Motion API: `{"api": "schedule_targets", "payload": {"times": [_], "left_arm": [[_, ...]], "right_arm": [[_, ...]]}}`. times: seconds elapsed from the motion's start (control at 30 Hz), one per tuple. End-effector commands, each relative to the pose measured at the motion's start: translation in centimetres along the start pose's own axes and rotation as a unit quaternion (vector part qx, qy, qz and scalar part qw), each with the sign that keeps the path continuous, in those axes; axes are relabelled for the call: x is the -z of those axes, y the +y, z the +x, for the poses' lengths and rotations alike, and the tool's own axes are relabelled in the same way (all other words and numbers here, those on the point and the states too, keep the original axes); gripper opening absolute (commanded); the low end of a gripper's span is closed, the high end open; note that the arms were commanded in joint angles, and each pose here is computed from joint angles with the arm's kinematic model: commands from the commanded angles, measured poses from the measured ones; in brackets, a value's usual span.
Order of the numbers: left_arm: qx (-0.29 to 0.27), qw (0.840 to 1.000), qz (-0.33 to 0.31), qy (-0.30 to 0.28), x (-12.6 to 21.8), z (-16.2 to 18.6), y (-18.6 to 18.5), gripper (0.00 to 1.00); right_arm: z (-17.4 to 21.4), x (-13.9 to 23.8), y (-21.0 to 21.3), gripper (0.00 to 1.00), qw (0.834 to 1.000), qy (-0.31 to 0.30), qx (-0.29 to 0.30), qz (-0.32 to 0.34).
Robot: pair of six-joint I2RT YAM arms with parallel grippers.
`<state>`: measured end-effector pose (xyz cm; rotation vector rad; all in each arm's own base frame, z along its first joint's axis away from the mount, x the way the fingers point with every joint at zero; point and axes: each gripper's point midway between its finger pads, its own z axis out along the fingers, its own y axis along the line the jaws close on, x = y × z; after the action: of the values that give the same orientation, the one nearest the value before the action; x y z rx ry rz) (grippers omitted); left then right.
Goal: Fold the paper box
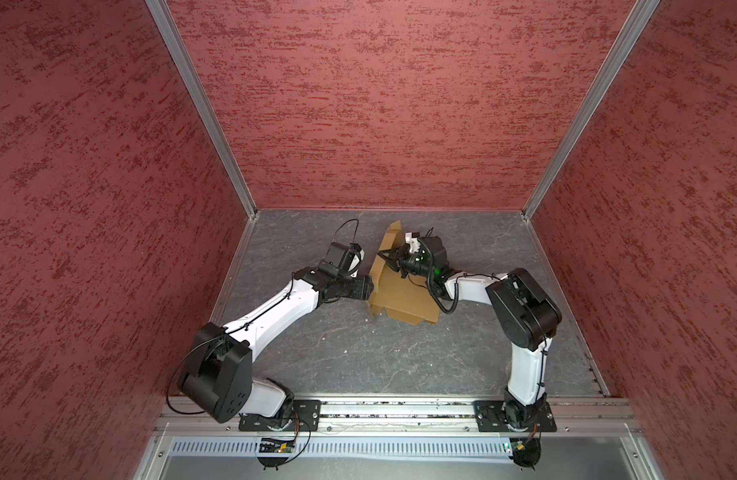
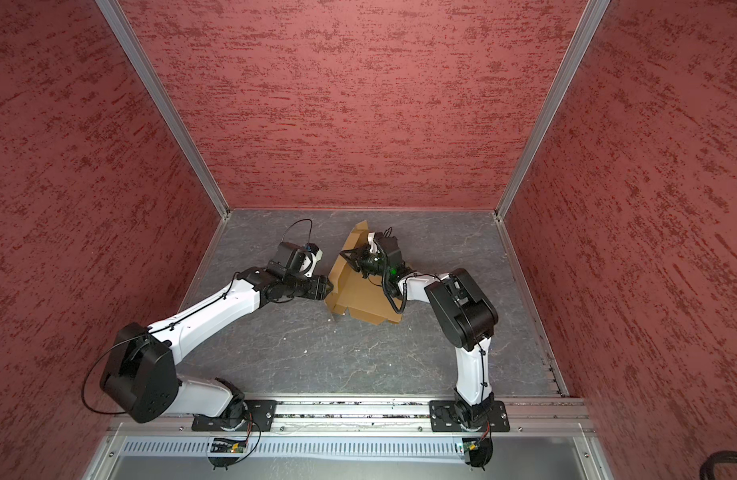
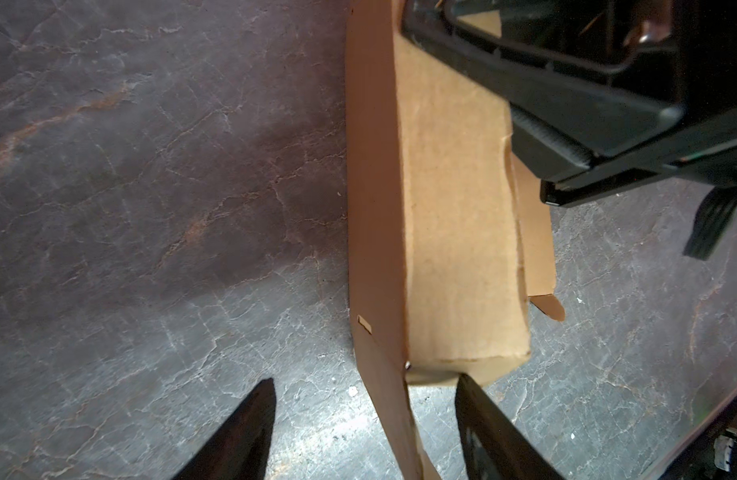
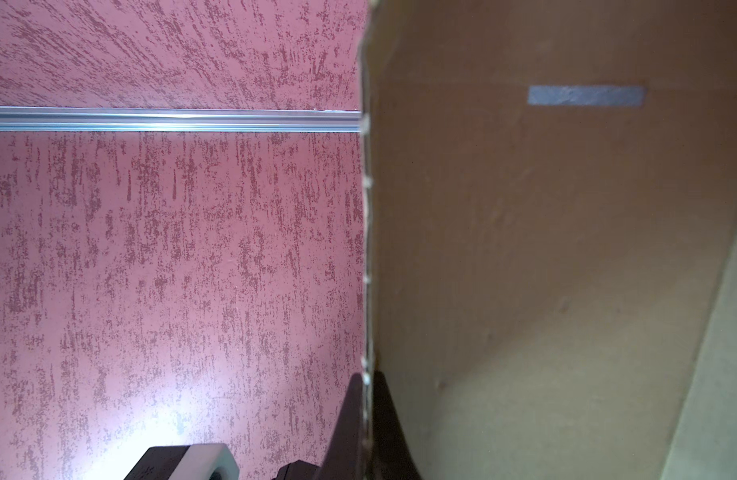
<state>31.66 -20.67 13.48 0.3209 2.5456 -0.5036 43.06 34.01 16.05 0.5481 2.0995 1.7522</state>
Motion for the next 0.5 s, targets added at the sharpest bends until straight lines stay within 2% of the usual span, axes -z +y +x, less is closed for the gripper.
{"api": "schedule_targets", "payload": {"times": [0.0,0.2,0.47], "left_arm": [[-0.017,1.0,-0.015,-0.001,-0.5,-0.6,0.0,0.68],[-0.012,0.999,-0.03,-0.007,-0.9,-1.1,0.2,0.66],[0.0,0.999,-0.027,-0.047,1.8,-2.3,-0.3,0.67]], "right_arm": [[-0.7,-0.1,-1.0,0.04,1.0,-0.009,-0.017,0.005],[-0.6,-0.1,-1.3,0.04,1.0,-0.009,-0.02,0.005],[-0.6,-0.2,-1.7,0.03,1.0,-0.007,-0.017,0.003]]}}
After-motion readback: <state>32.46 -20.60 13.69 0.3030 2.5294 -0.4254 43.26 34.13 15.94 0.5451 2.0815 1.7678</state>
